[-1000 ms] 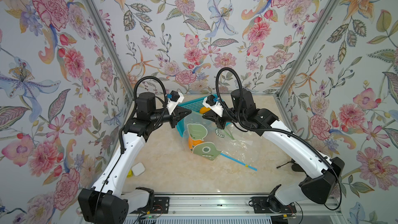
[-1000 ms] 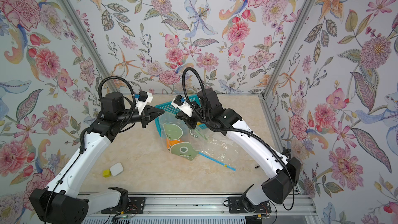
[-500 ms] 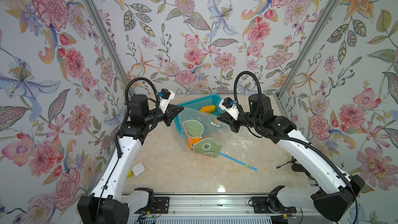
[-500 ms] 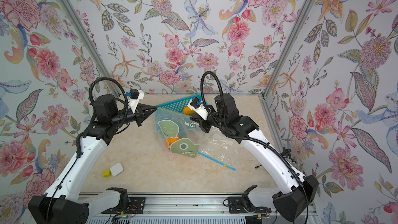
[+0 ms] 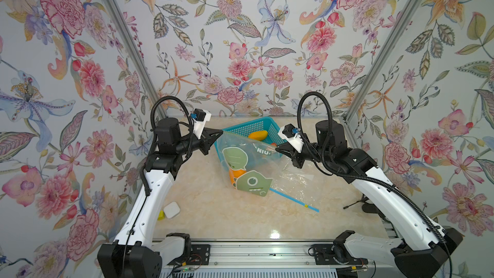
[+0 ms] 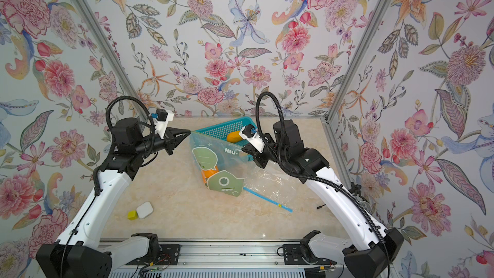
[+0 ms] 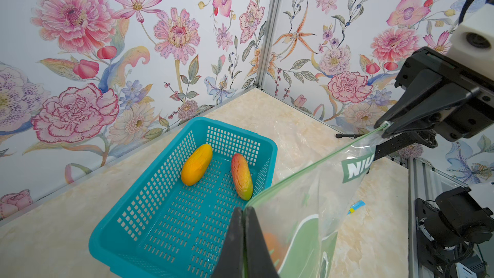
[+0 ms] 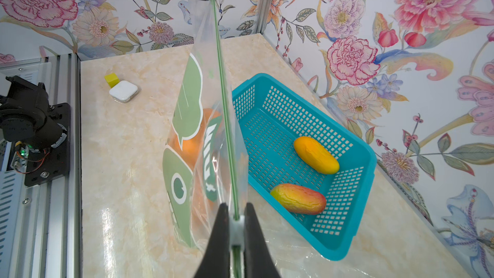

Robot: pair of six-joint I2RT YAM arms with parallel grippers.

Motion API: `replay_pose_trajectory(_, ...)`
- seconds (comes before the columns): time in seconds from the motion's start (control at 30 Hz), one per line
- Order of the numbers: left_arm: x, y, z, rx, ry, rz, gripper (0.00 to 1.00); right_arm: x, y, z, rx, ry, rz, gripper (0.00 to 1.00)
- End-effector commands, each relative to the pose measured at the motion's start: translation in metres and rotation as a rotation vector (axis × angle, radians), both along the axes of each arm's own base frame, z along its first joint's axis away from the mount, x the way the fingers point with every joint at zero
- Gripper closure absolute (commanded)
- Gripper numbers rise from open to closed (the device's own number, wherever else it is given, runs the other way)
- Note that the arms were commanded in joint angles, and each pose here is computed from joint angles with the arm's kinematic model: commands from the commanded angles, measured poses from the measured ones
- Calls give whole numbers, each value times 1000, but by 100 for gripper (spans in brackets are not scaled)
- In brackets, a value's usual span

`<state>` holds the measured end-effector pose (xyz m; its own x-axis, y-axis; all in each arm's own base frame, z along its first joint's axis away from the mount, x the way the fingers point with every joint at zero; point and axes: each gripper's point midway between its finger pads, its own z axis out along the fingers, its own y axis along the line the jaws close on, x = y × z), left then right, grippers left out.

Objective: Place the mango in a zip-top bag and seal the zipper
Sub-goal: Zip the zipper on the zipper food storage bag, then place the zipper food storage bag at the center of the board.

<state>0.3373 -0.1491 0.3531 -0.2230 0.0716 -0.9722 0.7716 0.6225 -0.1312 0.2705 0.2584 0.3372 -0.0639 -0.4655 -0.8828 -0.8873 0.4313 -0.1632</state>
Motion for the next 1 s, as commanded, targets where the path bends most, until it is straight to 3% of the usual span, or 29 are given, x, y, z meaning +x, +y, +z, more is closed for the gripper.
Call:
replay_pose_trajectory(0.0,13,27,15,-4,-57,148,100,-4,-14,-13,-47,38,-30,98)
replay_pose_trajectory(0.33,-9,36,41,-51,-52,223,100,-9,33,5,87,98,90,87)
replay_pose_trajectory(0.47,-22,63,49,-48,-22,415,100,-17,72,6,80,101,173,95)
replay_pose_trajectory(0.6,-32,96,48,-33,25,623,100,-15,106,4,112,136,227,96)
replay_pose_trajectory(0.63,-33,105,46,-29,40,679,100,-14,115,4,124,146,235,90)
replay_pose_trajectory(0.67,-34,116,42,-18,56,747,100,-12,125,2,131,158,239,77)
replay_pose_trajectory(0.77,-39,146,30,8,100,919,100,-2,151,-5,135,176,226,51)
replay_pose_trajectory(0.83,-43,156,24,19,126,974,100,10,159,-10,129,182,188,49)
replay_pose_trajectory(0.97,-41,162,15,19,164,998,100,44,154,-7,145,179,45,31)
